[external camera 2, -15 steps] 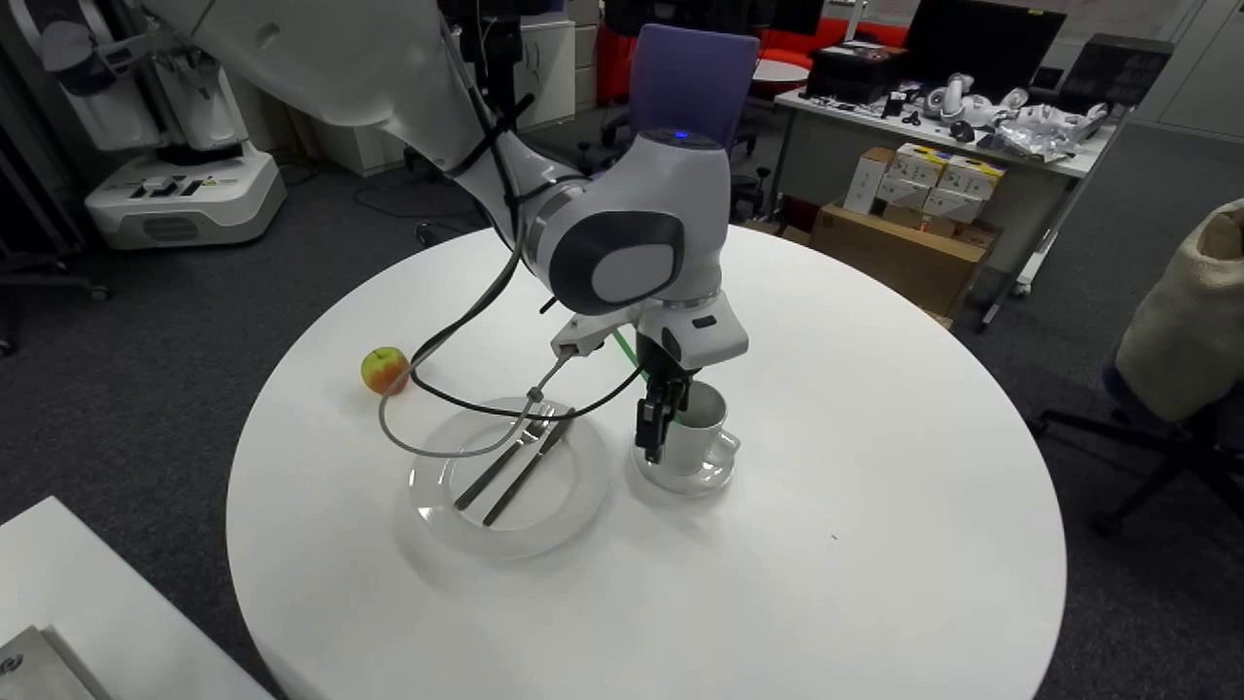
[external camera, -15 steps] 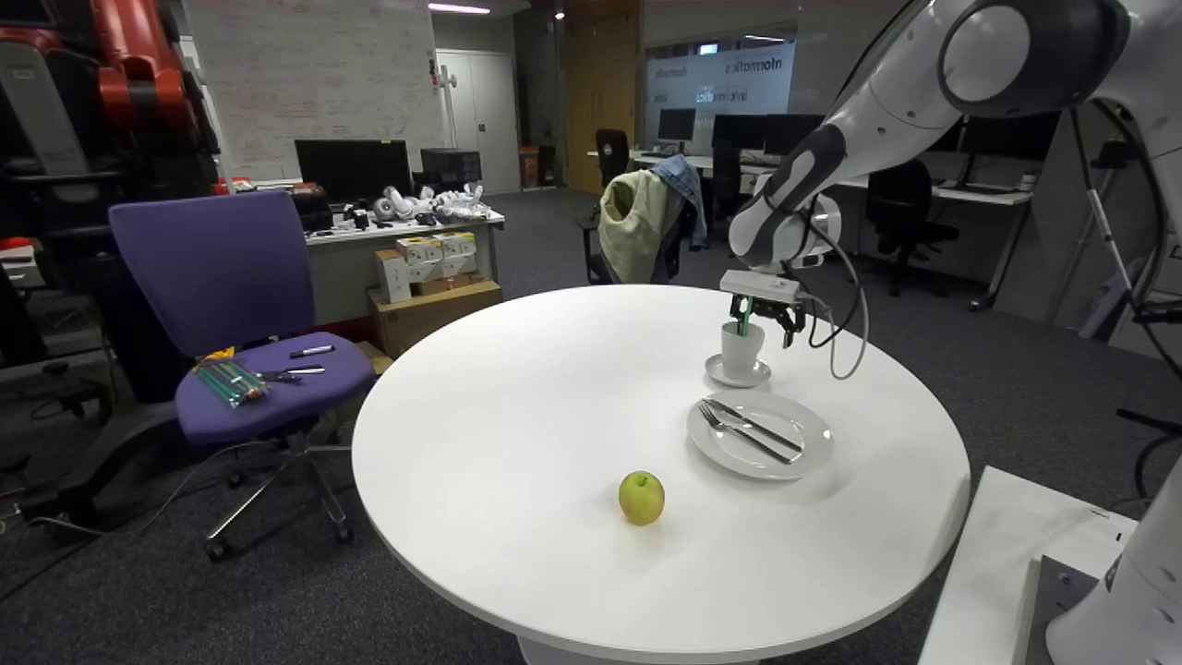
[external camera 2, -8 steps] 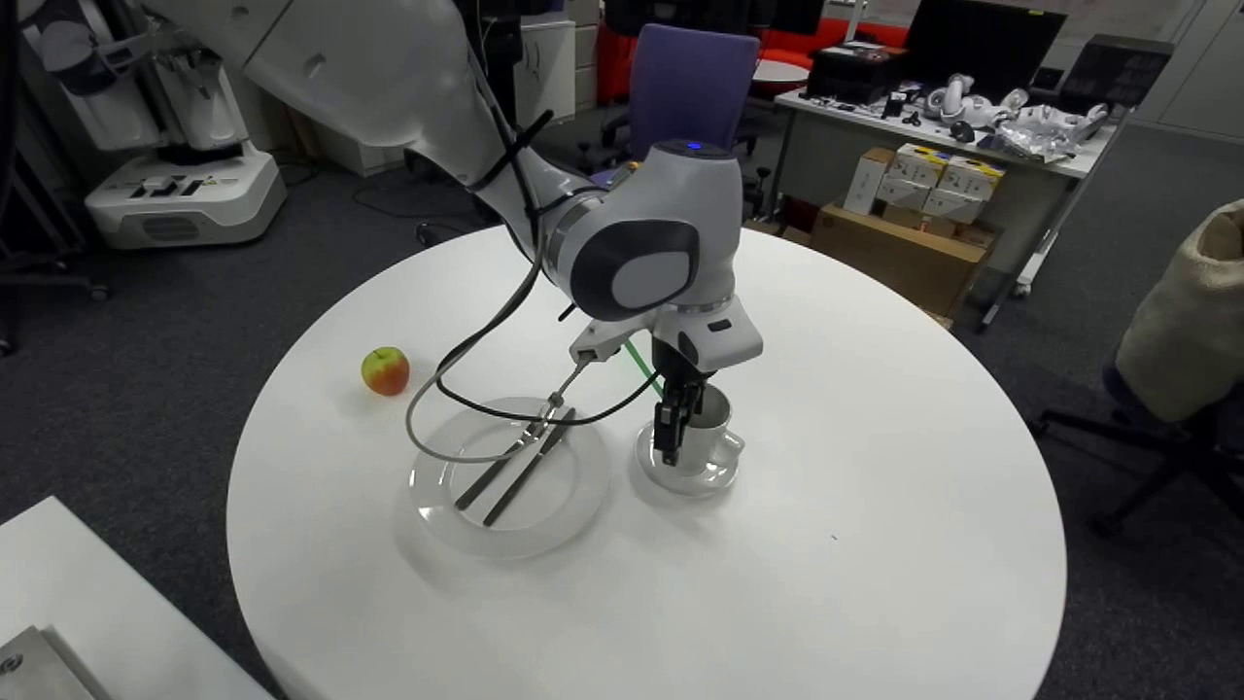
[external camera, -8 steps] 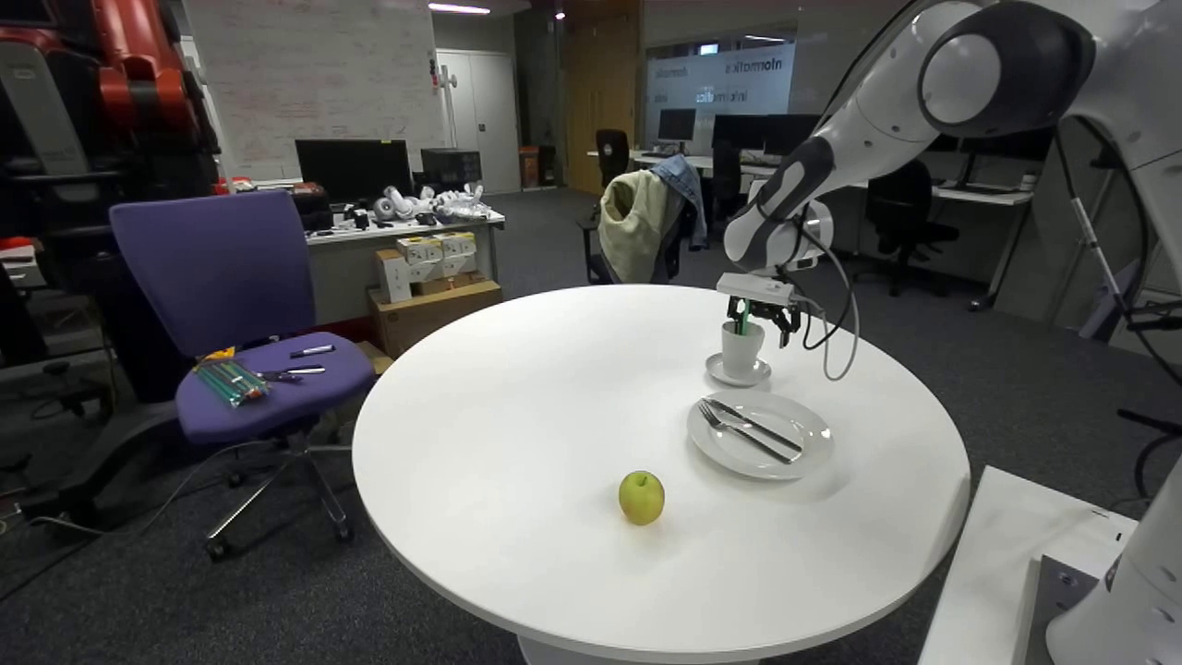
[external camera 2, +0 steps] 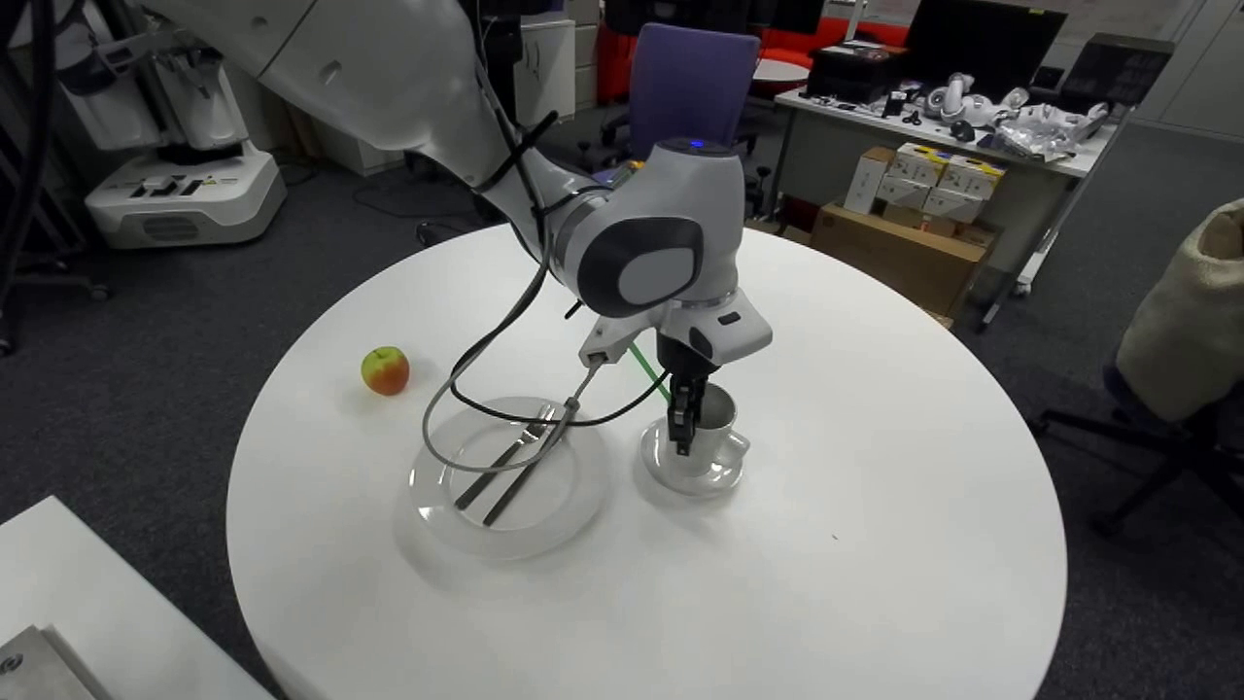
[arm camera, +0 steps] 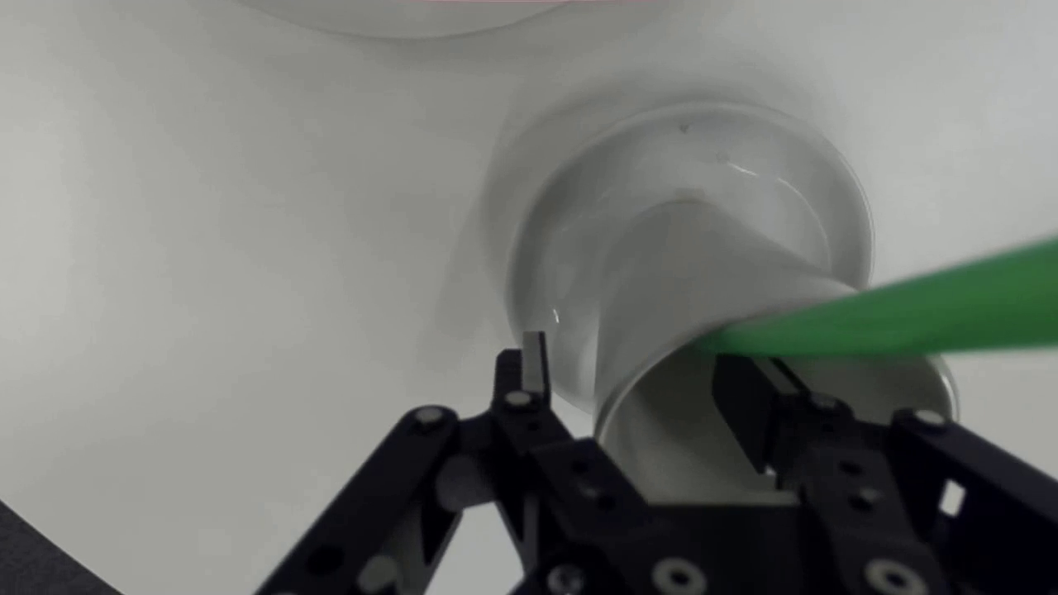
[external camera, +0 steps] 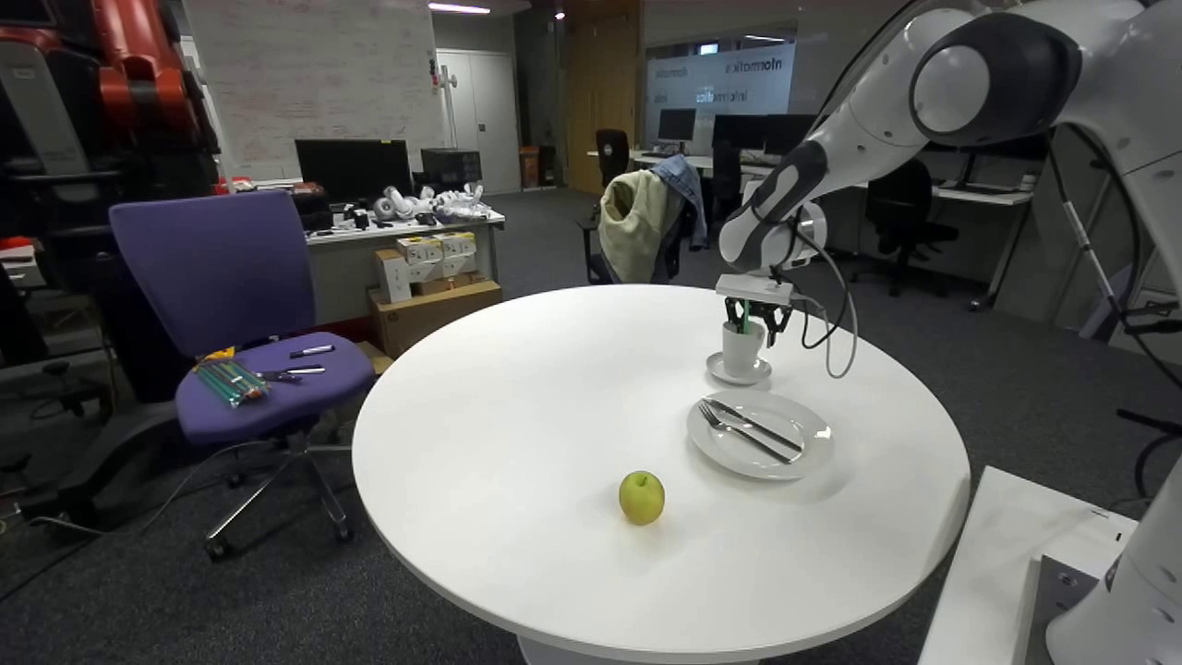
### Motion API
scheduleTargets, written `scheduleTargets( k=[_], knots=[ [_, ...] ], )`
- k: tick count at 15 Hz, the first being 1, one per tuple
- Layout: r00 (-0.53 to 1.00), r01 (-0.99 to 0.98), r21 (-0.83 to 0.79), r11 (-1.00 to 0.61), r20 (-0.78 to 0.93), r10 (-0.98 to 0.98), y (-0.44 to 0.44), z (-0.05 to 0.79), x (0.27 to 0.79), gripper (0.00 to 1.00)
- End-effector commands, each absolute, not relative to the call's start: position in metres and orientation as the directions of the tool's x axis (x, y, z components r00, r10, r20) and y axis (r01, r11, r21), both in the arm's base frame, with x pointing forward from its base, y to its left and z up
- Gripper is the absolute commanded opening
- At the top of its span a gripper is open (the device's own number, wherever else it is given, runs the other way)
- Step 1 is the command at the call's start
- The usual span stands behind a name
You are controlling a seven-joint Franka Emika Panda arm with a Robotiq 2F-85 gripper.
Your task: Remove the white mug from the plate and put it on the table
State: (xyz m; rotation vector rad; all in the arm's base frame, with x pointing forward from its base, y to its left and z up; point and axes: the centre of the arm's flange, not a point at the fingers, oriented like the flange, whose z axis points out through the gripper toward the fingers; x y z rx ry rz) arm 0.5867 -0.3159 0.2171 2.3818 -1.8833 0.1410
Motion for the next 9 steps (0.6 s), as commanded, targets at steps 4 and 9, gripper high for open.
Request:
scheduleTargets(
  k=[4, 9],
  knots=[
    [0.284, -0.959, 0.027, -0.283, 0.134, -0.949, -0.328, 0.223, 0.587, 0.05],
    [0.329, -0.943, -0.007, -0.334, 0.140, -0.934, -0.319, 0.244, 0.581, 0.02]
  ],
)
